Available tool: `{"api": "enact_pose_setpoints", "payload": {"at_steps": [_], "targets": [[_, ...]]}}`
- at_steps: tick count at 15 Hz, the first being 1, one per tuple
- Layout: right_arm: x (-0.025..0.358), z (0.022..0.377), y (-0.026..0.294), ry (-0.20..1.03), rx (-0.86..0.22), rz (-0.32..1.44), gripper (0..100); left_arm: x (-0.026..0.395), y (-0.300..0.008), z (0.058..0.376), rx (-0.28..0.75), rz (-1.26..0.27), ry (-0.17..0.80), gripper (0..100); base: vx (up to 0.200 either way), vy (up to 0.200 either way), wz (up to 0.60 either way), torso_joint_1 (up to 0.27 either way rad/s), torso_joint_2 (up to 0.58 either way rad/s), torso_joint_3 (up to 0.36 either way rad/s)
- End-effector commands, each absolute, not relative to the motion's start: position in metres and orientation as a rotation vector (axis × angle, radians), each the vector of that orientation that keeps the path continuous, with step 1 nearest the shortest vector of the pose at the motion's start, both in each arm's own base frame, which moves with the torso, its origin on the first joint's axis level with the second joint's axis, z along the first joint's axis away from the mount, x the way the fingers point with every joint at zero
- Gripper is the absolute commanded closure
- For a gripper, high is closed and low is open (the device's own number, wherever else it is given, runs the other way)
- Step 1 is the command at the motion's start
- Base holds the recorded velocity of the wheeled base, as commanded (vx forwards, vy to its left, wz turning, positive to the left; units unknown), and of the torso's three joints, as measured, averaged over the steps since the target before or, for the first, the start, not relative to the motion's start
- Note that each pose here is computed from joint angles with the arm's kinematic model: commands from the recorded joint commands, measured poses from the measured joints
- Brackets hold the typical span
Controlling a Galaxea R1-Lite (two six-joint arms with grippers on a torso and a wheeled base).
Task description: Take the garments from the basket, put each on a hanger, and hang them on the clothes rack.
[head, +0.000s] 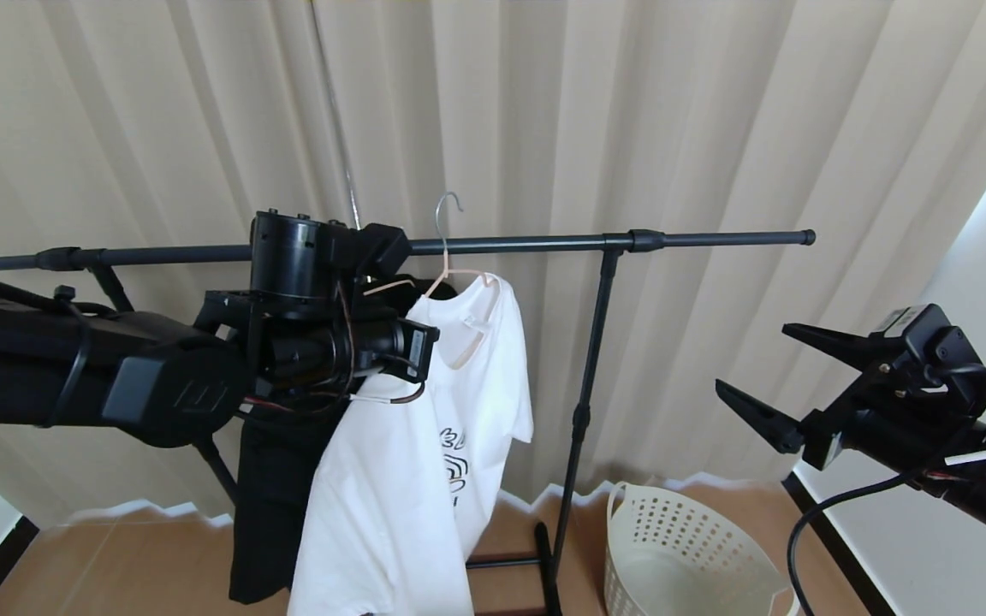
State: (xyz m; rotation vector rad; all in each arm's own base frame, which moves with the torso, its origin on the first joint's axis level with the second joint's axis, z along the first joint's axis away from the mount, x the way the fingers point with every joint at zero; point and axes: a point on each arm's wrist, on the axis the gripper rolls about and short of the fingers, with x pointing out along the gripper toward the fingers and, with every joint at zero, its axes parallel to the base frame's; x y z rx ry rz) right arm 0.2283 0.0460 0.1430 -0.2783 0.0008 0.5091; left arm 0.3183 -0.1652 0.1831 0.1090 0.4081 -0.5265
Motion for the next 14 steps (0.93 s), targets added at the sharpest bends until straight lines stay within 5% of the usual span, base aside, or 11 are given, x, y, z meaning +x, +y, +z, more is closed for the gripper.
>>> {"api": "enact_pose_setpoints", "payload": {"at_steps": [1, 14], "targets": [[0.229, 0.143, 0.046, 0.002, -0.279, 0.509, 0, 0.329, -0.171, 0.176, 0.097, -0.521, 0.423, 100, 0.000, 0.000, 0.00, 0.000, 0.00, 0.000], [0.230, 0.141, 0.046, 0.008, -0.278, 0.510, 0, 0.388, -0.192, 0.151, 0.043, -0.444, 0.420, 100, 0.000, 0.000, 0.00, 0.000, 0.00, 0.000]]}}
